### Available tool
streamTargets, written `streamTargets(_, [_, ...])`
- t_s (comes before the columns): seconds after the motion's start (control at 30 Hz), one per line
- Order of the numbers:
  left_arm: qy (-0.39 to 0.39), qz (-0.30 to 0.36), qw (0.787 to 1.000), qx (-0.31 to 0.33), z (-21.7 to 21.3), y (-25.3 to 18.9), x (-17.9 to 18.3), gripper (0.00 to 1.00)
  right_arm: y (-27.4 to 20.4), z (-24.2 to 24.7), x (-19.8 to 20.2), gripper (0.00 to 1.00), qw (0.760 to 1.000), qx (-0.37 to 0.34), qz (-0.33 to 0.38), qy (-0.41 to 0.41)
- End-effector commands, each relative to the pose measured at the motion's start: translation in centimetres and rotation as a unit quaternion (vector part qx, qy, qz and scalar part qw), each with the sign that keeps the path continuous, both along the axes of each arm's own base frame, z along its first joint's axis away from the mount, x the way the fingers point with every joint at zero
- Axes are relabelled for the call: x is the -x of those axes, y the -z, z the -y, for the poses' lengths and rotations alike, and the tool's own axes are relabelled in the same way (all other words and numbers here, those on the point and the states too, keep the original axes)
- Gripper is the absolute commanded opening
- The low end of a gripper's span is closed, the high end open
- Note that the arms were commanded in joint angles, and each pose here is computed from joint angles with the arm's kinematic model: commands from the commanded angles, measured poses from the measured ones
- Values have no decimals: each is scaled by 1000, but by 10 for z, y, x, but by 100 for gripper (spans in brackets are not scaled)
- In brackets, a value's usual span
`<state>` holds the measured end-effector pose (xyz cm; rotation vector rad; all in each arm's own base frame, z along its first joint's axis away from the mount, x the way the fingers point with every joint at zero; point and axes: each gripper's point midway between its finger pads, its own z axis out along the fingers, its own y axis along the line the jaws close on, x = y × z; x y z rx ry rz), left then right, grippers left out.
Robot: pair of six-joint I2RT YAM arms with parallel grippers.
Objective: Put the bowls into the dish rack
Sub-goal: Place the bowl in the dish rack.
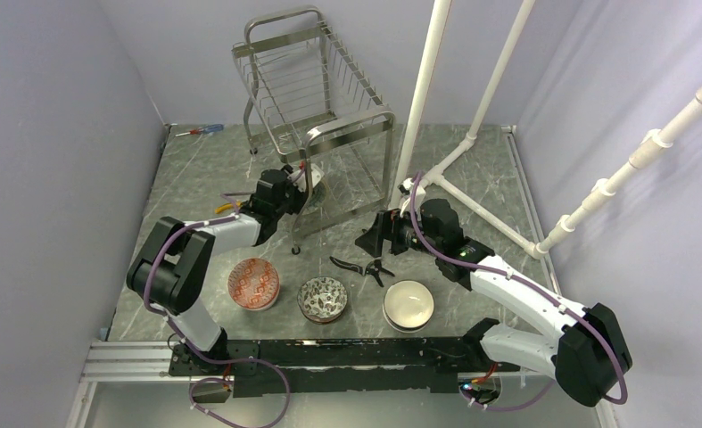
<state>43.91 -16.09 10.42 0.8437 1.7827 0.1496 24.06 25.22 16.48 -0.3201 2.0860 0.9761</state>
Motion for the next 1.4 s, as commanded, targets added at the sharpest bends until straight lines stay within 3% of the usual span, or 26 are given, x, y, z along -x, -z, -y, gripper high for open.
streamTargets(0.0, [19, 2, 1000, 10, 8, -9, 7, 59, -6, 2, -5, 93, 1000, 1, 19, 6])
streamTargets(0.37, [12, 19, 999, 26, 5, -29, 13, 61, -7, 3, -4, 93, 1000, -1, 20, 7])
streamTargets(0.4, [11, 19, 999, 30, 5, -32, 14, 72, -8, 2, -4, 93, 1000, -1, 21, 7])
streamTargets(0.43, [11, 20, 999, 33, 5, -34, 16, 91, -8, 3, -5, 93, 1000, -1, 21, 7])
streamTargets(0.47, [12, 21, 999, 36, 4, -36, 18, 93, -8, 2, -5, 93, 1000, 0, 21, 7])
streamTargets(0.9, [-5, 40, 995, 92, -1, -65, 36, 94, -11, 0, -5, 93, 1000, -3, 21, 2])
streamTargets(1.03, [-48, 48, 991, 118, -14, -79, 40, 94, -12, 0, -5, 93, 1000, -3, 22, 2])
streamTargets(1.37, [-140, -6, 971, 194, -44, -85, 57, 95, -14, -1, -8, 93, 1000, 0, 26, 2])
